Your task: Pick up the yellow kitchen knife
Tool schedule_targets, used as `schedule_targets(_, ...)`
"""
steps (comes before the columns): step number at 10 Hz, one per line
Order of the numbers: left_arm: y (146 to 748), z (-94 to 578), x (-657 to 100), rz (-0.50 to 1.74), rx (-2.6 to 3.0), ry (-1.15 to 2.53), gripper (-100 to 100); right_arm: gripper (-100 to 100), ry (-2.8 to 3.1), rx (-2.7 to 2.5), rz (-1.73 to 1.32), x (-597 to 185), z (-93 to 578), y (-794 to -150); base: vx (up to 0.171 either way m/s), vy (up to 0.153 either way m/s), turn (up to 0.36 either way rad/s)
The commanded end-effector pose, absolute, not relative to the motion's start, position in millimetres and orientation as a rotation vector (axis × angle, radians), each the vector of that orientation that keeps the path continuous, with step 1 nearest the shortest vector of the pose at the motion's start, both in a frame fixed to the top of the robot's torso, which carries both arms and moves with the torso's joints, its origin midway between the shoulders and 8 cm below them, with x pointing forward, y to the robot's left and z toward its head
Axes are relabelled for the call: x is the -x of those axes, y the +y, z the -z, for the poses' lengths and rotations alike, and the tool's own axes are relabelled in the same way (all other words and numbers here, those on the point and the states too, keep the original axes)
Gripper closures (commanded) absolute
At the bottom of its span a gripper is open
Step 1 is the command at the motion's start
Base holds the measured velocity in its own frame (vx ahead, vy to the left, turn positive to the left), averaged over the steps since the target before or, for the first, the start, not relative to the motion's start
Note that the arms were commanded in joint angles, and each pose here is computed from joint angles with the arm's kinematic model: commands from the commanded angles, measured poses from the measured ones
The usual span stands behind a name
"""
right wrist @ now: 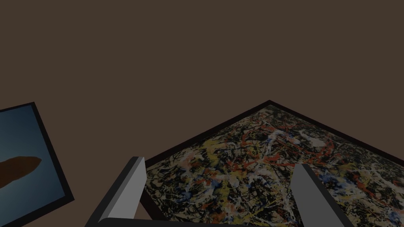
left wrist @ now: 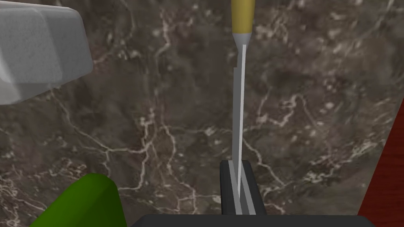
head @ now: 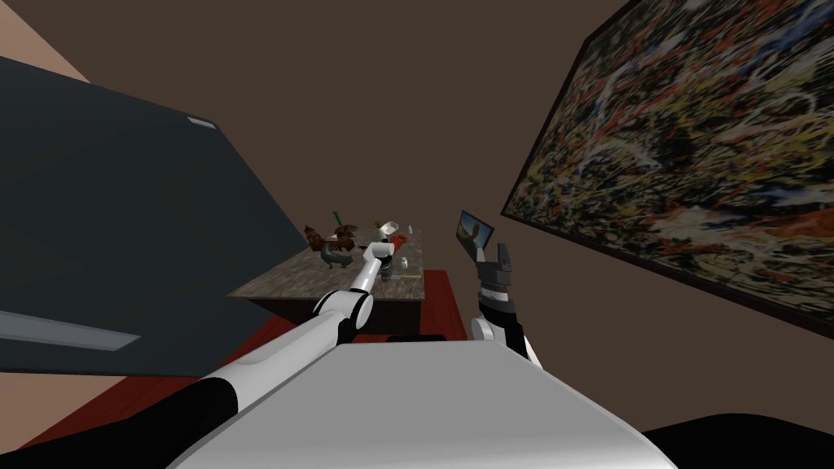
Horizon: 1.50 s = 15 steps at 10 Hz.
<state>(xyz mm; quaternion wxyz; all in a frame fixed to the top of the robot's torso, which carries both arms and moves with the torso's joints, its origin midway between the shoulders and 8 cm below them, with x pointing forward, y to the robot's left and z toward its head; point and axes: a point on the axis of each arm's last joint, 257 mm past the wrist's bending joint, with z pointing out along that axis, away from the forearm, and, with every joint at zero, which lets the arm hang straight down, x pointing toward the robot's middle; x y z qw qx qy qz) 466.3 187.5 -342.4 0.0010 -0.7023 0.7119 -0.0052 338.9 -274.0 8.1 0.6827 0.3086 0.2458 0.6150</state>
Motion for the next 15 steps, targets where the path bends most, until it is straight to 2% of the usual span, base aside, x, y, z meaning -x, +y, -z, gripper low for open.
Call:
schedule_targets(1,188,342,-466,0.016,2.205,2.235,100,0,0.551,-0.692,-1.379,-339,-8,-274,0.0,0.0,0.0)
schedule_targets(3,193,323,-481,0.049,2.181,2.207,-100,0,0.551,-0.692,-1.379,-339,-8,-274,-0.012,-0.003,0.001)
schedule_targets(7,190,330,-470,0.015,2.204,2.215,-100,0,0.551,-0.692,-1.379,-339,-8,-274,-0.014,-0.12,-0.019)
schedule_targets(8,189,330,-469,0.017,2.203,2.217,0,0,0.551,-0.692,-1.379,-339,-8,-274,-0.001,-0.013,0.0)
schedule_targets(9,189,340,-469,0.02,2.203,2.215,-100,0,0.551,-0.692,-1.379,-339,-8,-274,0.001,-0.006,-0.003)
schedule_targets(12,190,347,-468,0.019,2.204,2.216,-100,0,0.551,-0.692,-1.379,-339,-8,-274,0.0,0.0,0.0)
schedule_targets(13,190,348,-468,0.022,2.203,2.215,100,0,0.551,-0.692,-1.379,-339,-8,-274,0.0,0.0,0.0)
schedule_targets(15,189,347,-469,0.027,2.198,2.217,100,0,0.551,-0.692,-1.379,-339,-8,-274,0.0,0.001,-0.029)
